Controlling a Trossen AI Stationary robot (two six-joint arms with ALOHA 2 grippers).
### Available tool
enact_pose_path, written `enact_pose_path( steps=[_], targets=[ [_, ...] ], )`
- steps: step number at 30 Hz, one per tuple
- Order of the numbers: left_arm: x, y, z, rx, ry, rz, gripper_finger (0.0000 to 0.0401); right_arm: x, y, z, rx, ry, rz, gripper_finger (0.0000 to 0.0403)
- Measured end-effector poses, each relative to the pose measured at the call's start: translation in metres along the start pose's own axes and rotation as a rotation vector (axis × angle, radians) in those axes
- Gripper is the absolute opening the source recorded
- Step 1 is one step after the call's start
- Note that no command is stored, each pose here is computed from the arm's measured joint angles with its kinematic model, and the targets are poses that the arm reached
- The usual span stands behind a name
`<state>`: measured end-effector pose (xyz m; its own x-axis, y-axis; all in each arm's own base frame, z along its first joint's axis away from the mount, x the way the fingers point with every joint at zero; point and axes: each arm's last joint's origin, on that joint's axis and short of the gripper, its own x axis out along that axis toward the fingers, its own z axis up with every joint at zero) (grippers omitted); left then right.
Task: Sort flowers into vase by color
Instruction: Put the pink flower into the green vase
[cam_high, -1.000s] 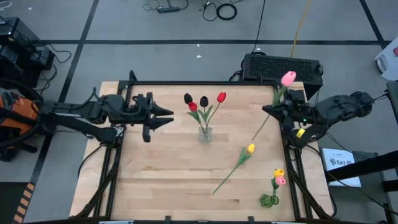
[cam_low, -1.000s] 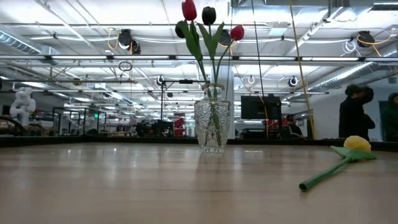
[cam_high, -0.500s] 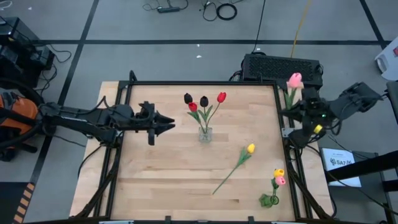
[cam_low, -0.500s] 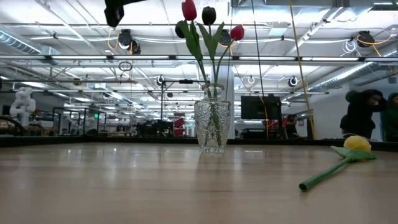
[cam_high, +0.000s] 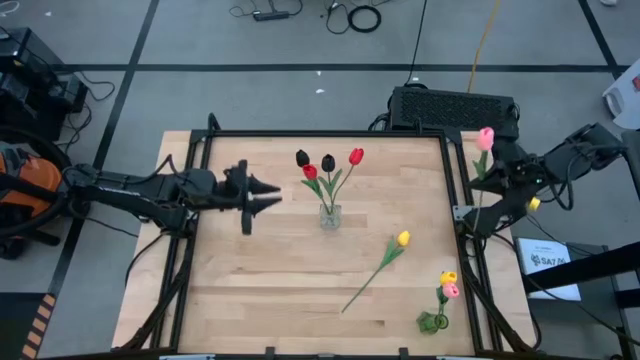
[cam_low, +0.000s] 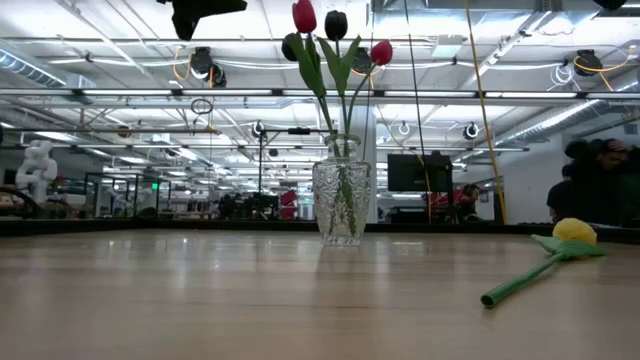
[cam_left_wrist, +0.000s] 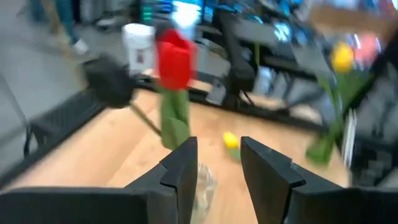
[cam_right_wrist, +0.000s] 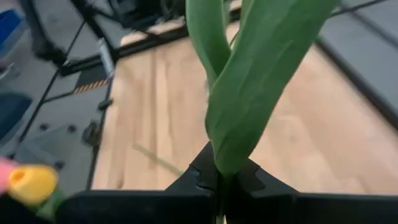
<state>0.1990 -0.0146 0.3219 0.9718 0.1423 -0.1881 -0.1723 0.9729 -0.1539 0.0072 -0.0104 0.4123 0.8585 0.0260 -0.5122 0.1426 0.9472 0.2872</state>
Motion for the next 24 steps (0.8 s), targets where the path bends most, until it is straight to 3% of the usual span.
enact_pose_path(
  steps=[4,12,17,24],
  targets=[
    [-0.001,-0.006,-0.005,0.128,0.056,-0.097,0.0129,0.007,0.002,-0.007,0.01,0.069,0.051,0.0],
    [-0.004,-0.007,-0.012,0.202,0.116,-0.097,0.0129,0.028,0.013,-0.015,0.042,0.127,0.119,0.0],
    [-0.006,-0.004,-0.015,0.183,0.146,-0.032,0.0129,0.03,0.016,-0.012,0.067,0.098,0.153,0.0],
    [-0.006,-0.004,-0.014,0.16,0.145,-0.031,0.0129,0.027,0.027,-0.006,0.091,0.135,0.379,0.0]
  ],
)
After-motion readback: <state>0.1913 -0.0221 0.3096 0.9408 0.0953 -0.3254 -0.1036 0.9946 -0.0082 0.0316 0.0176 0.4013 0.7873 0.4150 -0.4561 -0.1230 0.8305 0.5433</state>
